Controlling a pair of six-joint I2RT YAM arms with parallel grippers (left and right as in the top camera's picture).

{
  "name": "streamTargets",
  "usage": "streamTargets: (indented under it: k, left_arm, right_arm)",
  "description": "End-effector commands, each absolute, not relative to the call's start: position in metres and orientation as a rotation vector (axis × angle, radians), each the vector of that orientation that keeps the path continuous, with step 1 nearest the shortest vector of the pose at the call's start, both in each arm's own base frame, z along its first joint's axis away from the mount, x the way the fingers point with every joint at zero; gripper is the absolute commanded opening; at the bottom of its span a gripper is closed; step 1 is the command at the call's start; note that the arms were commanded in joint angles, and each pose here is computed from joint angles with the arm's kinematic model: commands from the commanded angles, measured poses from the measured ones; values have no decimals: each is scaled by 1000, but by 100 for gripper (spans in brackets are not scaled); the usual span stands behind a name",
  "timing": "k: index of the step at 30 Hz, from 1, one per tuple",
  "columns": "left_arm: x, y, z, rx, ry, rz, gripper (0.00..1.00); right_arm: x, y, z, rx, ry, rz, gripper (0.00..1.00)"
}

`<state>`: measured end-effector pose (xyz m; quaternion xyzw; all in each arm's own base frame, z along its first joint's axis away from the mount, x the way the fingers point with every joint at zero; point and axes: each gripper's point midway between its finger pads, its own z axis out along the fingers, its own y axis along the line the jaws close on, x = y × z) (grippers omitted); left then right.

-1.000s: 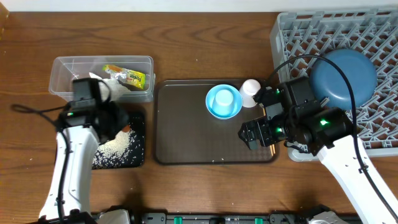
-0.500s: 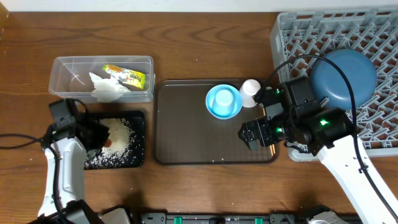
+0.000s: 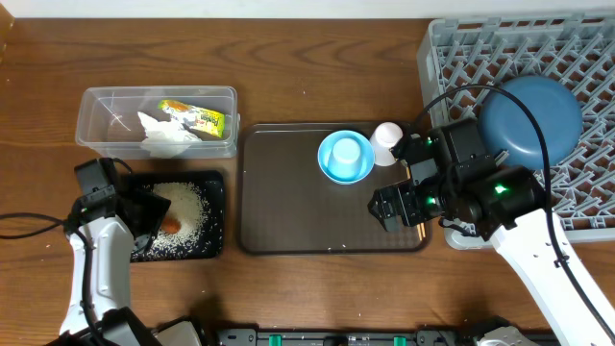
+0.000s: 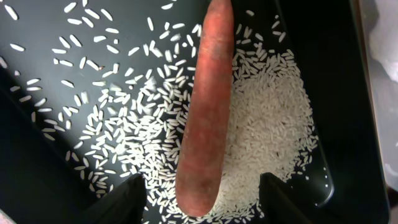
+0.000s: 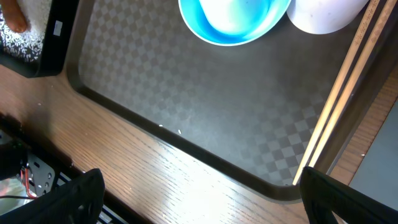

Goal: Sort waste into correct bins and load items into the dishwasher rack
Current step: 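Lower the carrot onto the black rice tray and open the left gripper, then move the left gripper right to the light blue cup in the bowl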

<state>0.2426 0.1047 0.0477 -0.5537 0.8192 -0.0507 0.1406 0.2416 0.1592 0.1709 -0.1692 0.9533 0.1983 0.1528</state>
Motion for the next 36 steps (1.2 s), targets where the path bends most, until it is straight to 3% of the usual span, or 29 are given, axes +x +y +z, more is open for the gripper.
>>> streamTargets:
  k: [1, 8, 13, 29, 31, 32, 33, 36]
  left_arm:
    - [255, 106, 71, -1518, 2335, -195, 63]
    - [287, 65, 141, -1205, 2270, -565, 63]
    - [286, 21, 167, -988, 2300, -672, 63]
    - [300, -119, 127, -577, 2563, -591, 59]
    - [306, -132, 120, -544, 2568, -593, 68]
    - [310, -140, 117, -517, 2567, -605, 84]
    - [315, -149, 113, -491, 2566, -616, 90]
    - [322, -166, 100, -442, 2576, -627, 93]
  right_arm:
    - [240, 165, 173, -515, 2727, 579, 99]
    - [240, 166, 173, -515, 2727, 580, 99]
    - [240, 165, 173, -515, 2726, 579, 99]
    - [240, 166, 173, -516, 2726, 580, 99]
    - [240, 166, 173, -515, 2726, 580, 99]
    - [240, 166, 173, -515, 2726, 580, 99]
    - [240, 165, 173, -515, 2726, 579, 99]
    - [240, 165, 173, -515, 2726, 579, 99]
